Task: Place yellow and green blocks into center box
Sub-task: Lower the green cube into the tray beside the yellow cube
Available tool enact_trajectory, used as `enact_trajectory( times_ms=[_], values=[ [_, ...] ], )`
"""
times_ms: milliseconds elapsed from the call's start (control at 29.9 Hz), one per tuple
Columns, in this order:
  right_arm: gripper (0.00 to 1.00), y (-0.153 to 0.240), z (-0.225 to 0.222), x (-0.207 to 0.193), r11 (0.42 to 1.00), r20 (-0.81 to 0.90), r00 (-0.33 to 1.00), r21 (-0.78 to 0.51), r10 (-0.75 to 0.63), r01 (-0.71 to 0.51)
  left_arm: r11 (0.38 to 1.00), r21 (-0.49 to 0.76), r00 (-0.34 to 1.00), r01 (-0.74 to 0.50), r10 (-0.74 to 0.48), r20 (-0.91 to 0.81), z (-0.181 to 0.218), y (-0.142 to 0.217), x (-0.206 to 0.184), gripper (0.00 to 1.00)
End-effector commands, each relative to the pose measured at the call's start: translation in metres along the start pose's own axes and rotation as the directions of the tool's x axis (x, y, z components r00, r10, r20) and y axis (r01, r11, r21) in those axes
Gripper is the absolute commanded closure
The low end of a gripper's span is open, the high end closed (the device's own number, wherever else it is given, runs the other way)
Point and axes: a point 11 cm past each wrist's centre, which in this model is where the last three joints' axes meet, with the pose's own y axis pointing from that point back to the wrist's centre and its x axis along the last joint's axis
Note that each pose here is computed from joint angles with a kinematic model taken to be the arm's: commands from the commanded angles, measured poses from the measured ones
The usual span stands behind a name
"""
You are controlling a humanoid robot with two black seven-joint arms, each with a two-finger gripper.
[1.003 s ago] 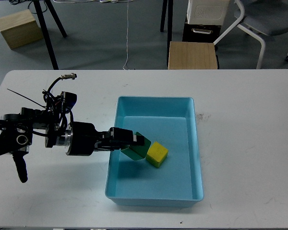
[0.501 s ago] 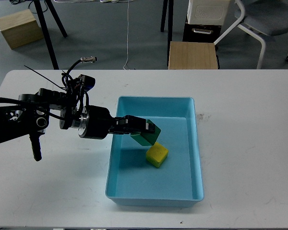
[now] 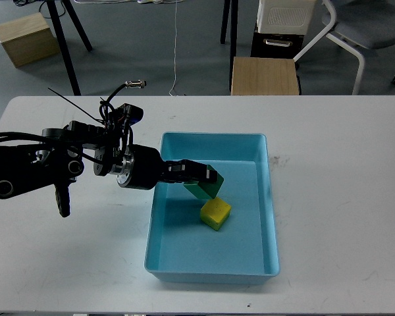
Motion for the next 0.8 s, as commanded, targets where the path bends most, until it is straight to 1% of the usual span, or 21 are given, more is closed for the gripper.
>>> enact_trajectory(
  times_ms=[0,568,769],
  values=[
    [0.01,0.000,0.000,0.000,1.000,-0.001,1.000,0.000,0.000,0.000,1.000,0.003,1.000,-0.001,0.001,0.001,-0.001,-0.003,-0.001,0.46],
    [0.01,0.000,0.000,0.000,1.000,-0.002,1.000,0.000,0.000,0.000,0.999,0.001,0.999,0.043,-0.043,0.011,0.000,-0.021,-0.015,0.45],
    [0.01,0.000,0.000,0.000,1.000,-0.002,1.000,-0.001,-0.001,0.001,0.999,-0.002,0.999,0.046,-0.046,0.011,0.002,-0.023,-0.015,0.41]
  ],
)
